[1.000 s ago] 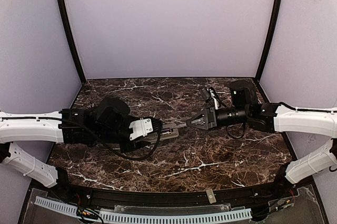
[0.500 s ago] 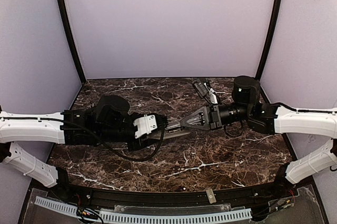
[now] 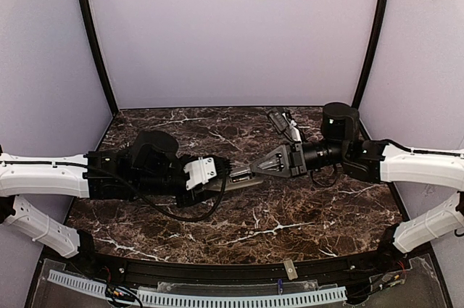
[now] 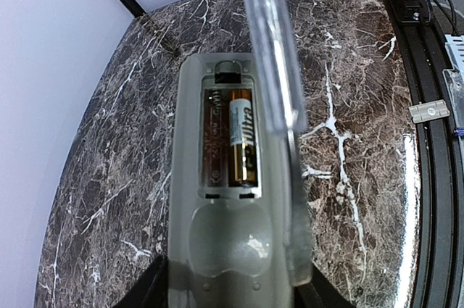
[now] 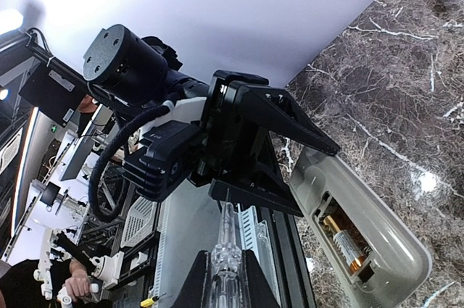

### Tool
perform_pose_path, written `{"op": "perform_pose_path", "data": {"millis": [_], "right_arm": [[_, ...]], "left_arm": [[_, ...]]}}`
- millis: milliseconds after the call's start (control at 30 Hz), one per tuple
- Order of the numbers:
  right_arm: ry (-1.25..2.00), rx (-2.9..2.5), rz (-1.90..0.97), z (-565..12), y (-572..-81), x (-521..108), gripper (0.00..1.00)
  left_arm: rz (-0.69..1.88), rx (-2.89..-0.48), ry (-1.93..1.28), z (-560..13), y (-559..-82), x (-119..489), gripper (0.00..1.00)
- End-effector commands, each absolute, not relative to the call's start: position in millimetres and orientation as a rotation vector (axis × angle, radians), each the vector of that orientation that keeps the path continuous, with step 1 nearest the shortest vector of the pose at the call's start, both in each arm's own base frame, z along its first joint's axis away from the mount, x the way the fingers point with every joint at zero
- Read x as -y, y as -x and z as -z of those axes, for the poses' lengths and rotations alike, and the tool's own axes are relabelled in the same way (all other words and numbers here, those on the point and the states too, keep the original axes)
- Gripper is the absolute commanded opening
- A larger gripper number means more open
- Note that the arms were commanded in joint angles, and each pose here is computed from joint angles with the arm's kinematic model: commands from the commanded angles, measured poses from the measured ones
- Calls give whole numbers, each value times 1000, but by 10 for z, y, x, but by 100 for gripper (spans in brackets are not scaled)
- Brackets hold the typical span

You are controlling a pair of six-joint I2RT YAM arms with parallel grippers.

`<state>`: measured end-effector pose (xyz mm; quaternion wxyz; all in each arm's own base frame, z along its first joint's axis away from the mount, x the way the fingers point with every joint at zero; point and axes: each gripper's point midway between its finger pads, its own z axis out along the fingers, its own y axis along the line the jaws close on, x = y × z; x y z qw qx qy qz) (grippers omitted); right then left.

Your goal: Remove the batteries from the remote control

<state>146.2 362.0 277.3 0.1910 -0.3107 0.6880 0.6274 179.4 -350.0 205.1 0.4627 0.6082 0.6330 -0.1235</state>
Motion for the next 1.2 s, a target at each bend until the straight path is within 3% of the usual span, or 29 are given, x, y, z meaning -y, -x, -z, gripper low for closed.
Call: {"op": "perform_pose_path", "data": {"millis": [0,833,1167], "right_arm": [[878,-1862,-1733,-2977,-1495,-3573,0],[800,-1922,-1590,-2928,-1655,-3316,0],[766,-1961,-1487,-2843,-1720,-3185,0]], "left_arm": [[325,-1523,-1463,-2199,-1801,3543,0],[336,-1536,-1487,-2076,-1798,3607,0],[334,-1585,-1629,-1432,-1717,3643,5]]}}
